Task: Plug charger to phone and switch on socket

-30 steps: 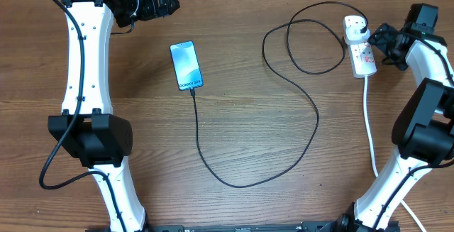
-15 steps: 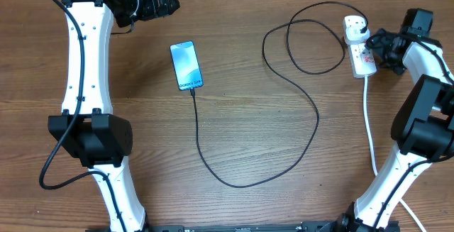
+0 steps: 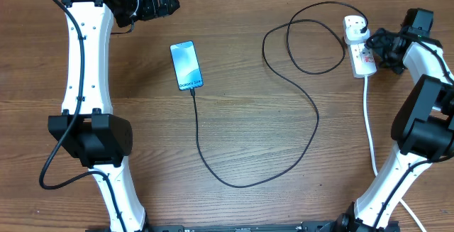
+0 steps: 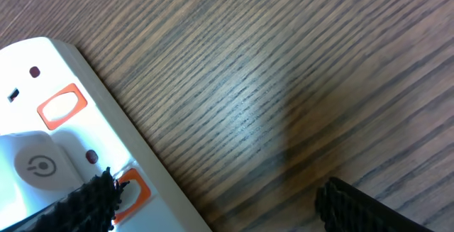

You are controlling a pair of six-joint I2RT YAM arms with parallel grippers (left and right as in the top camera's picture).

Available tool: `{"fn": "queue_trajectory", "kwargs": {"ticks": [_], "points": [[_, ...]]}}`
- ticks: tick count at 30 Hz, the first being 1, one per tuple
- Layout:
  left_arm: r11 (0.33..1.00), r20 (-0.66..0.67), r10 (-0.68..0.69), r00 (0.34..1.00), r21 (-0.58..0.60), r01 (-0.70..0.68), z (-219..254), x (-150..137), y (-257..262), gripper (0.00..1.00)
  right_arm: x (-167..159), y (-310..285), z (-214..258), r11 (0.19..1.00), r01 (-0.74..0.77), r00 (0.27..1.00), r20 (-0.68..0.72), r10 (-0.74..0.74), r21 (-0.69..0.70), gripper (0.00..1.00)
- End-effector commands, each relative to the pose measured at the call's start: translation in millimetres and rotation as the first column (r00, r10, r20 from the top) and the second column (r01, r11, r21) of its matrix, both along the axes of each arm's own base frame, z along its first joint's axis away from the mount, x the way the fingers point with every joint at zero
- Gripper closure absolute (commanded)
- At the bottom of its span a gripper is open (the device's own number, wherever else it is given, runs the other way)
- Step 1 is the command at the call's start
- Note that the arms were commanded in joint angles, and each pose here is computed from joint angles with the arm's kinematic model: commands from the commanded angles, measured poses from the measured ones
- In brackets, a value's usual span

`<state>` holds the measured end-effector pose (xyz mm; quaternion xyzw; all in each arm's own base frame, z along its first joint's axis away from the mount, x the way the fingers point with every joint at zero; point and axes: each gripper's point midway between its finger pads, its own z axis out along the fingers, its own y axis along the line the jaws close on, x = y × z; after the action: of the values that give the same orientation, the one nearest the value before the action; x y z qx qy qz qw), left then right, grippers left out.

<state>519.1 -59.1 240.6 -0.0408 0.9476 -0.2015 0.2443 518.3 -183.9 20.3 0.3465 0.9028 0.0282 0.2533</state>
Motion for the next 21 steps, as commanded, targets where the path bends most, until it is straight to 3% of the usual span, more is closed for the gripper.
{"fn": "queue_trajectory", "kwargs": {"ticks": [1,21], "points": [[1.000,0.023,-0.010,1.000,-0.007,0.010,9.4,-1.0,-2.3,0.00,-1.7,6.7,-8.4,0.999,-0.017,1.000,-0.021,0.017,0.030,0.11],[1.000,0.023,-0.010,1.000,-0.007,0.010,9.4,-1.0,-2.3,0.00,-2.2,12.7,-9.3,0.998,-0.041,0.999,-0.021,0.042,0.054,0.11]]}}
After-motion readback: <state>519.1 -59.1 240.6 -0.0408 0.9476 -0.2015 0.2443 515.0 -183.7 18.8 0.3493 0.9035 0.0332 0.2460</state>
